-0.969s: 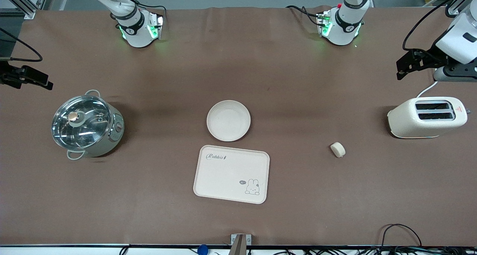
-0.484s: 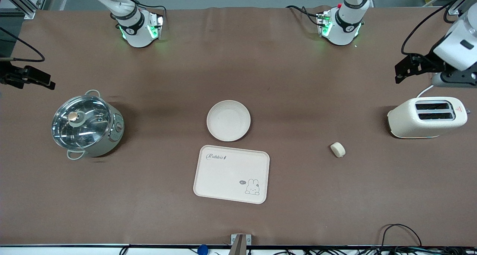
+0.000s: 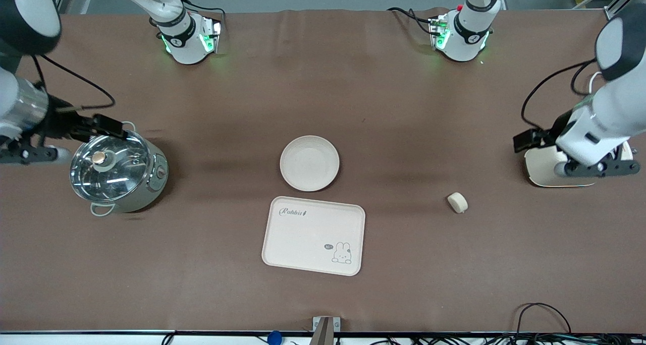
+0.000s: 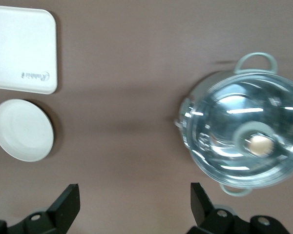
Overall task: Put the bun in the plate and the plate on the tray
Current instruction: 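Reach the left gripper to the white bun while the right gripper nears the plate, then grasp the bun with the left gripper while the right gripper grips the plate rim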
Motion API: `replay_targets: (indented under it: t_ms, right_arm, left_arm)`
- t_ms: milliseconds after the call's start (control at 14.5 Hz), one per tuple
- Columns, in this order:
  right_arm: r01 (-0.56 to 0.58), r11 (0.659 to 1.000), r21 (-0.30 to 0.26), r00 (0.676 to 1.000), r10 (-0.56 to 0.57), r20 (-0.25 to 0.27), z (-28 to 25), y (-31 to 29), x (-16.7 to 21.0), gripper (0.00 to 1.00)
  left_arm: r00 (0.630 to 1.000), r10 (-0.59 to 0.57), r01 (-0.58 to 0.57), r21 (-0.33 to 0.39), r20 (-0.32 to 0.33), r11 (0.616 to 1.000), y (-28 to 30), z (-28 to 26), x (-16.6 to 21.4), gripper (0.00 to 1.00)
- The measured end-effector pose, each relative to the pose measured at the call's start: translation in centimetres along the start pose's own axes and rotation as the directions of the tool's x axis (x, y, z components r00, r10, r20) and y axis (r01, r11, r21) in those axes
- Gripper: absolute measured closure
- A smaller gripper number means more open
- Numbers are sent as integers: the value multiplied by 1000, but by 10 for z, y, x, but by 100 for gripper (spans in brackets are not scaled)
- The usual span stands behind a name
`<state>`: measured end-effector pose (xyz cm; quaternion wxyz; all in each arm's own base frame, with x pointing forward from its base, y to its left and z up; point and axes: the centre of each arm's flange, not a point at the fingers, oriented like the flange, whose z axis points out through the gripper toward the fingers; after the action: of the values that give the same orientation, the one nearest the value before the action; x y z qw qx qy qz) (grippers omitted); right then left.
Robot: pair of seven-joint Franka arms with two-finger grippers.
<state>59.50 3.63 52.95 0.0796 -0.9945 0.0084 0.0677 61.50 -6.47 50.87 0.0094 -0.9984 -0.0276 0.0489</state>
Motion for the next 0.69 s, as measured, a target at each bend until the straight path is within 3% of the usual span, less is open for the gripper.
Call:
replay_targets:
  t_ms: [277,484,692]
  right_arm:
    - [-12,994,107,999,7,52,79,-23,33,0]
    - [28,994,108,996,-37,84,134,-63,43,0]
    - [50,995,89,996,-57,70,189,-95,45,0]
  left_arm:
    - [985,-167,166,-27,-39,986,7,88,26,0]
    - [950,-312,311,-41,-29,950,21,150,33,0]
    - [904,-428,426,-53,-15,903,41,199,41,0]
